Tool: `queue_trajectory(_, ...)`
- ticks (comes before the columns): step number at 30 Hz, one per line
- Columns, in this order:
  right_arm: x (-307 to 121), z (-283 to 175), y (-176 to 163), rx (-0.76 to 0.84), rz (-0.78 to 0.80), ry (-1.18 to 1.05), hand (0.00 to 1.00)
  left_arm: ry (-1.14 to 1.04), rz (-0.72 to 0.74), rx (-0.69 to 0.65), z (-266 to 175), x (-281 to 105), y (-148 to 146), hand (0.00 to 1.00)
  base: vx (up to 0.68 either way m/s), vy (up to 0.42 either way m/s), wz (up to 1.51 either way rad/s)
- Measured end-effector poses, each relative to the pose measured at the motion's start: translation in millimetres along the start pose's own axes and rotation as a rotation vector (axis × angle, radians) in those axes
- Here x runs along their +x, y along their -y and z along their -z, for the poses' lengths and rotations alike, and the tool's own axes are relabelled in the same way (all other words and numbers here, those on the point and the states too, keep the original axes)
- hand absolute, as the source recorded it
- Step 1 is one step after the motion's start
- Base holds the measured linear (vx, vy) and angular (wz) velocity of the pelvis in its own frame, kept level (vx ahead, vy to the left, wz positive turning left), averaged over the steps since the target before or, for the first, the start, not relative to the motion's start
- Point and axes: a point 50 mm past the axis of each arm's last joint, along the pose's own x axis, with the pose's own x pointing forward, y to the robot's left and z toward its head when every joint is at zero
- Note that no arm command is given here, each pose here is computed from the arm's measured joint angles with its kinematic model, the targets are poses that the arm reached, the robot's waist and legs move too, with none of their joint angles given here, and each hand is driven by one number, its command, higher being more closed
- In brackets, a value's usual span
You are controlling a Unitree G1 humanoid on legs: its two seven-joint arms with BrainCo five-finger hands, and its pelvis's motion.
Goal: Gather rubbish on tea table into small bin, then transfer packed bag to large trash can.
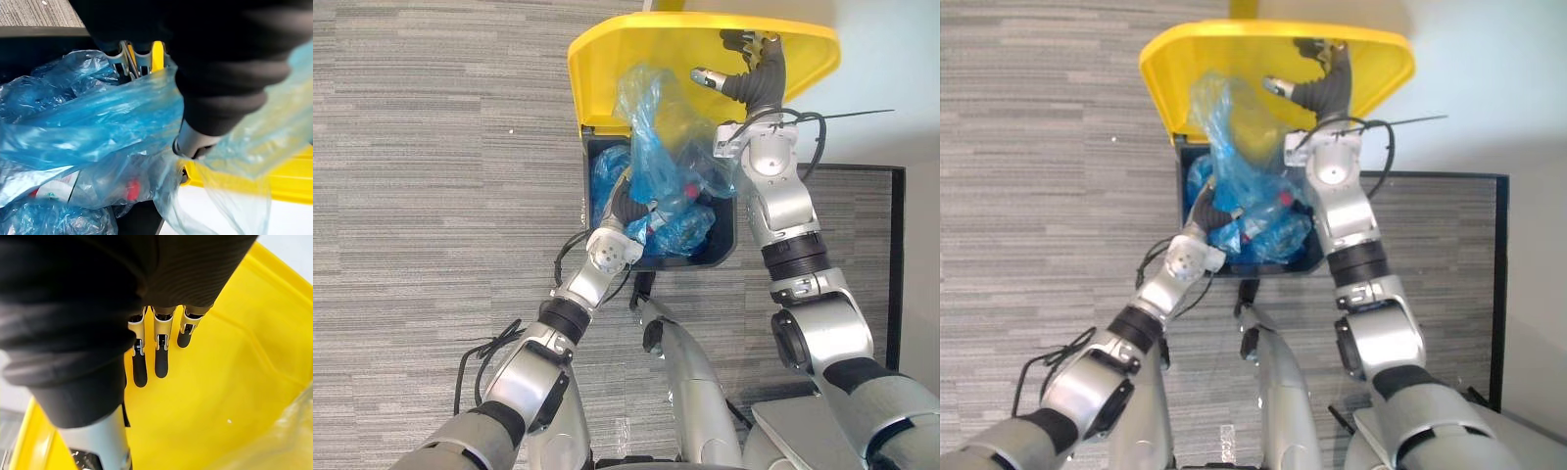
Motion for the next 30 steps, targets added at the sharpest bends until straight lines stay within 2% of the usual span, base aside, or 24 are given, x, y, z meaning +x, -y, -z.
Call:
queue_trajectory(9, -7.8, 12.9, -7.3, -0.019, -0.022, -0.036, 0.0, 0.025, 0.036, 0.056, -1.9, -3.0, 8.2, 0.0, -0.02, 0.005, 0.05)
queue_trajectory(18, -52.8, 80.3, 14.2, -0.07, 0.006, -0.236, 0.0, 0.069, 0.018, 0.005, -0.4, -25.0, 6.2, 0.0, 0.01, 0.013, 0.15)
queue_trajectory(23, -89.8, 118.7, 29.1, -0.113, 0.023, -0.373, 0.0, -0.058, -0.027, -0.112, 39.9, -57.5, -9.7, 0.0, 0.05, 0.029, 0.18)
queue_trajectory(30, -134.1, 149.0, 34.7, -0.176, -0.013, -0.498, 0.0, -0.346, -0.125, -0.199, 115.9, -127.2, -34.9, 0.0, 0.01, 0.04, -0.06)
